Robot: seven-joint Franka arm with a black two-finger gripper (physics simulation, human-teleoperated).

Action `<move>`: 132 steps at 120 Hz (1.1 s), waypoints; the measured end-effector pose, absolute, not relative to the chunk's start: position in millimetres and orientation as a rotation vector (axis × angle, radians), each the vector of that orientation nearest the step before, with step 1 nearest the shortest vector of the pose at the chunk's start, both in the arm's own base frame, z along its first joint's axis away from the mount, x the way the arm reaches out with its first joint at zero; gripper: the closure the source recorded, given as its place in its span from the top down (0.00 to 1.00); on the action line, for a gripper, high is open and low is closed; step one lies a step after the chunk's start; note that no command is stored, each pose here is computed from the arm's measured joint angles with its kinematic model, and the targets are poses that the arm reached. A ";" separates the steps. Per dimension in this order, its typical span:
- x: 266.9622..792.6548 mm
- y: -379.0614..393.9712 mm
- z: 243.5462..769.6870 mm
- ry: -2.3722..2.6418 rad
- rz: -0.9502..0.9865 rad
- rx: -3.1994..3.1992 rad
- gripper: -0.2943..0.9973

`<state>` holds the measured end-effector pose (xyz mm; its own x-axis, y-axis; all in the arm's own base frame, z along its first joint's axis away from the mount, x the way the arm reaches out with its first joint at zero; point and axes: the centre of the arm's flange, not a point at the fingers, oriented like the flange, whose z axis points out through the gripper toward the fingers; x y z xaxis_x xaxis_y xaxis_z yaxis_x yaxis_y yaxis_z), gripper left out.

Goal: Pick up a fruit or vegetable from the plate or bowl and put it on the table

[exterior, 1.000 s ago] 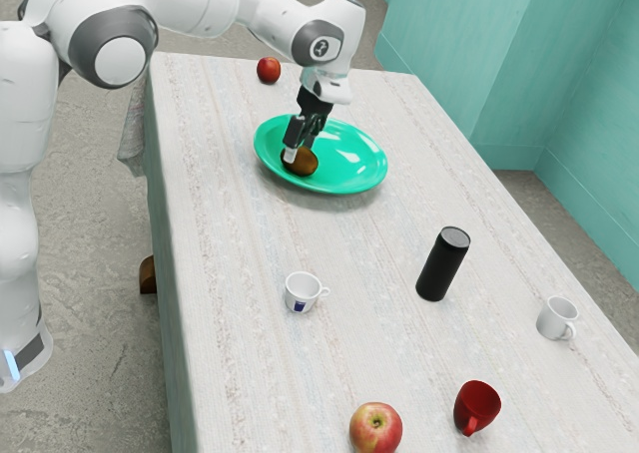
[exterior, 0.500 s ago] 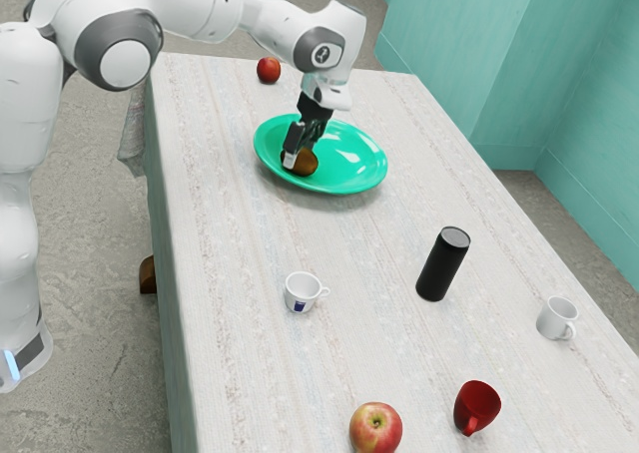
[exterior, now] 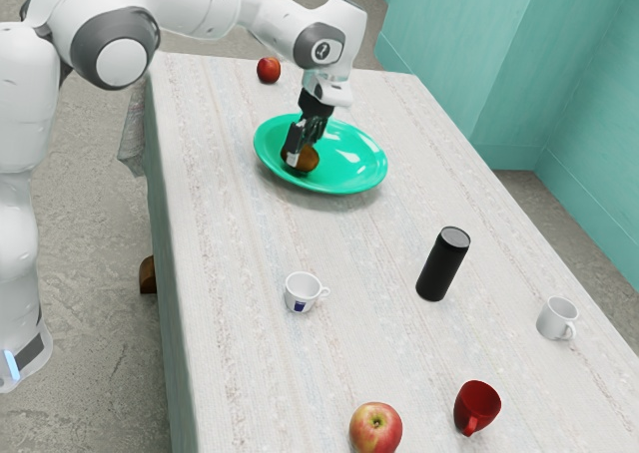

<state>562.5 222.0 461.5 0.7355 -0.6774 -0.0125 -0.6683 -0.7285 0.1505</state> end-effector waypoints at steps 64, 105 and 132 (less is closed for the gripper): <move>560.4 89.2 536.4 -1.378 -0.055 2.680 0.52; 565.5 48.7 532.1 -1.448 -0.081 2.632 0.52; 566.4 44.3 532.4 -1.450 -0.079 2.631 0.52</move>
<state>566.4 44.3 532.4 0.5351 -0.8445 0.0200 -0.8373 -0.5272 0.1447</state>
